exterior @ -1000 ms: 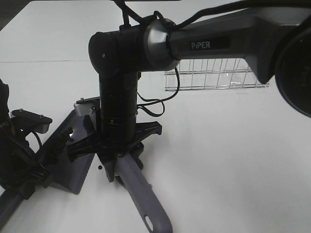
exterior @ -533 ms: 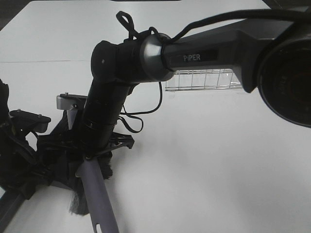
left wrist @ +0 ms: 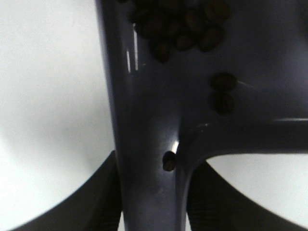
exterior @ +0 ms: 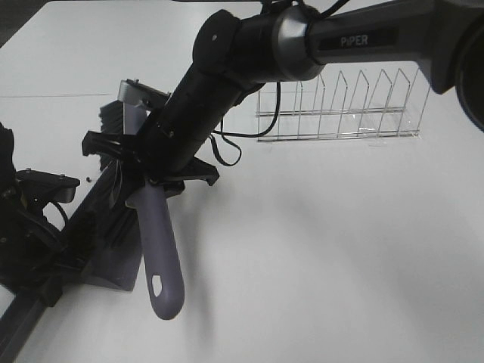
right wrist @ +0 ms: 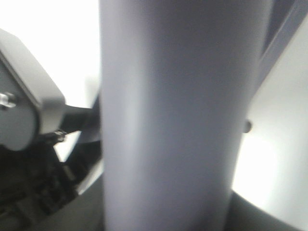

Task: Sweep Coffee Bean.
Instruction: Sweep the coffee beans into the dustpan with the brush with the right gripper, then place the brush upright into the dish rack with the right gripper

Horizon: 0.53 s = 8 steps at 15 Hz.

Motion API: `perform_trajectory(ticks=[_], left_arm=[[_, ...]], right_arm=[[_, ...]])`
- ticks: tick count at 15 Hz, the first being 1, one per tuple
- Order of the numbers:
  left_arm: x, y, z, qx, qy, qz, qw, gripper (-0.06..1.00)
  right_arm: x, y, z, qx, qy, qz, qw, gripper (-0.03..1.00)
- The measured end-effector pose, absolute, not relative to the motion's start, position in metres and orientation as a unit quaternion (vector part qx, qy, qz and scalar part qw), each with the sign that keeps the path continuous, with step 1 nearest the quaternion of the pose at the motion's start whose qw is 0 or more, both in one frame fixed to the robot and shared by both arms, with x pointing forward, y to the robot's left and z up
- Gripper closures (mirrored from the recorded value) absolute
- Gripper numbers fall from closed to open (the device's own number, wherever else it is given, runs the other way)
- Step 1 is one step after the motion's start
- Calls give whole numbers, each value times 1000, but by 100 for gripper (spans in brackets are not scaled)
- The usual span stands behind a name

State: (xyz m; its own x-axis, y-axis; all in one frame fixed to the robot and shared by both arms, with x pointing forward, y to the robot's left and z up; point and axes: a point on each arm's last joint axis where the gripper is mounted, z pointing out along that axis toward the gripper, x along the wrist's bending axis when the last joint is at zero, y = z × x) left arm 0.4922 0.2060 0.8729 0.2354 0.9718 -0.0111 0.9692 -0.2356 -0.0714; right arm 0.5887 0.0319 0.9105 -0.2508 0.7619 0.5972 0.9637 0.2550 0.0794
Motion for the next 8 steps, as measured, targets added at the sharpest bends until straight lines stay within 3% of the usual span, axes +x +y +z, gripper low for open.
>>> perform_trajectory(ticks=[5, 8], left_arm=[[492, 205, 873, -783, -621, 28, 21, 60], [493, 205, 873, -777, -629, 28, 20, 60]], right_arm=[[592, 21, 915, -552, -769, -213, 244, 69], [584, 6, 940, -511, -819, -169, 198, 69]])
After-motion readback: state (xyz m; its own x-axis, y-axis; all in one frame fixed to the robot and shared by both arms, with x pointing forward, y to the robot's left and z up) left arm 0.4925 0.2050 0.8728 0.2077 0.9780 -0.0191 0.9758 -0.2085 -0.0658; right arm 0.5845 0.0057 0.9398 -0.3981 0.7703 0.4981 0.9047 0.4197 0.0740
